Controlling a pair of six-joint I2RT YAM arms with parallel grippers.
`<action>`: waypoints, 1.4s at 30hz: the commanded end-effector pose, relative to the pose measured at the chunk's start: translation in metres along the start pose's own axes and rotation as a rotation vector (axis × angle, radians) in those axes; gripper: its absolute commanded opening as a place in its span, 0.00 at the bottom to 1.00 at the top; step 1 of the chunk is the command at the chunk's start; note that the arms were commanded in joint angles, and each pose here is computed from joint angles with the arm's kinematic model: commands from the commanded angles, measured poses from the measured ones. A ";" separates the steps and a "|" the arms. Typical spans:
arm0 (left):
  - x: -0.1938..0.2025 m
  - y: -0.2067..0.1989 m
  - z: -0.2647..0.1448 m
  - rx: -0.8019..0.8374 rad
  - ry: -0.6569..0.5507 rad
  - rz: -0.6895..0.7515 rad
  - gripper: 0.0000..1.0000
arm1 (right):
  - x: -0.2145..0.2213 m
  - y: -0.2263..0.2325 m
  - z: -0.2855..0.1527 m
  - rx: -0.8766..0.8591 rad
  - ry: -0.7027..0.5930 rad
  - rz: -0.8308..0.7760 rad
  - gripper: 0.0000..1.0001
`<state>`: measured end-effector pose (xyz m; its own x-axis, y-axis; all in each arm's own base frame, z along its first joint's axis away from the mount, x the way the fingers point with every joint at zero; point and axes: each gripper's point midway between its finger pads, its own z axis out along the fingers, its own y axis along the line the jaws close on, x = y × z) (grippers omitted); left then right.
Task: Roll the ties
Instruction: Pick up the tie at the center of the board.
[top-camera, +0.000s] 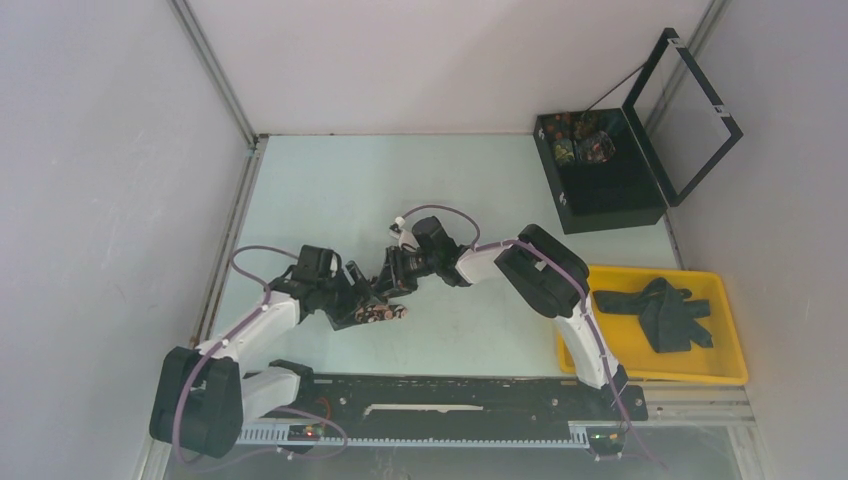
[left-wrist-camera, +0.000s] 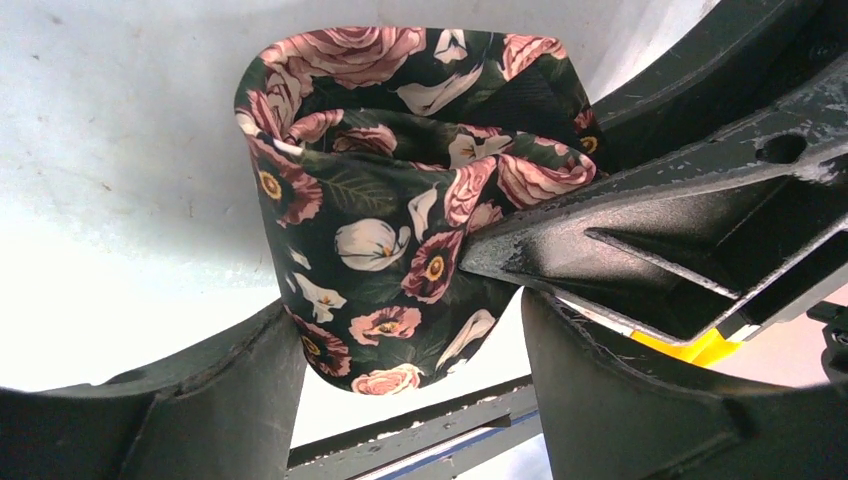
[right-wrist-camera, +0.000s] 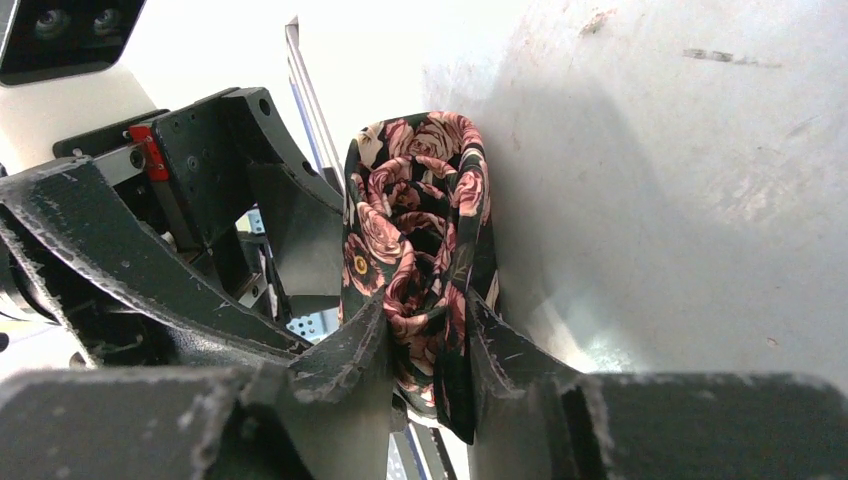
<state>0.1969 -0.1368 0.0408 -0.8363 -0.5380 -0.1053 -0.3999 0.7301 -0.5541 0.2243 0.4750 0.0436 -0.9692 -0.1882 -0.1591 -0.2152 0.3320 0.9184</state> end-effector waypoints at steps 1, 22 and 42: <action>-0.036 -0.046 -0.014 0.155 -0.132 -0.010 0.78 | 0.031 0.021 0.002 -0.051 0.119 0.022 0.26; -0.032 -0.038 -0.060 0.067 -0.186 0.046 0.80 | -0.027 0.018 -0.051 -0.009 -0.011 0.138 0.25; -0.031 -0.030 -0.060 0.074 -0.224 0.123 0.77 | -0.061 0.000 -0.095 0.037 -0.096 0.164 0.25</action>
<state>0.2086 -0.1215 0.1058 -0.7803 -0.5515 -0.2950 -0.3062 0.7482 -0.5886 0.2811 0.4105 0.0519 -0.9982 -0.0572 0.0178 -0.0082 0.4254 0.9050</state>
